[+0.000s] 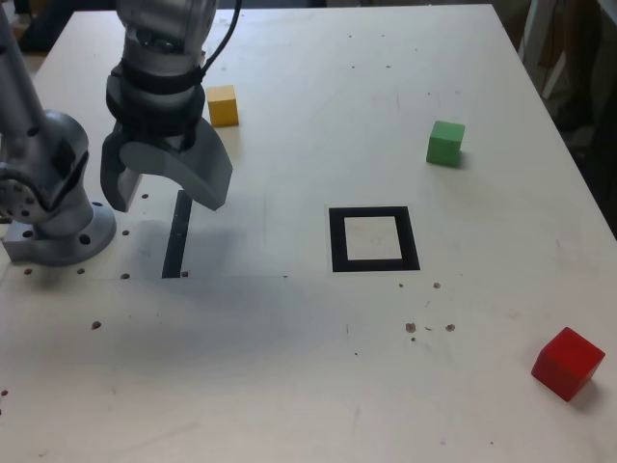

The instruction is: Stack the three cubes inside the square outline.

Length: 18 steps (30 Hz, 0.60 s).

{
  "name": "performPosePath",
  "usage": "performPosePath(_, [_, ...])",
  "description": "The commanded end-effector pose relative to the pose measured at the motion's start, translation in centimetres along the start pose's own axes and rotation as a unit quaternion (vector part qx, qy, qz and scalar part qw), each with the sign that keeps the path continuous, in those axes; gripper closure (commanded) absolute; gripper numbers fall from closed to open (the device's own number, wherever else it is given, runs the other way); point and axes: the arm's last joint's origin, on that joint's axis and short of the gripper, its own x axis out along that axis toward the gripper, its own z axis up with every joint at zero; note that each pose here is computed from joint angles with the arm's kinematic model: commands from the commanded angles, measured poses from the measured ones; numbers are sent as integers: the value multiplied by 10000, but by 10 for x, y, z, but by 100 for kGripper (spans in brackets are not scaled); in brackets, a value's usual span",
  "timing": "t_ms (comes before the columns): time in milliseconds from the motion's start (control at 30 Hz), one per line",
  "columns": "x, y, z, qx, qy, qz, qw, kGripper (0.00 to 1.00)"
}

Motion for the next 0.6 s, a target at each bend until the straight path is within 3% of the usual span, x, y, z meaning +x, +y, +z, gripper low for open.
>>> performPosePath(0, [-1, 0, 0, 15, 3, 15, 10000, 1])
performPosePath(567, [-5, 0, 3, 11, -88, 25, 10000, 1])
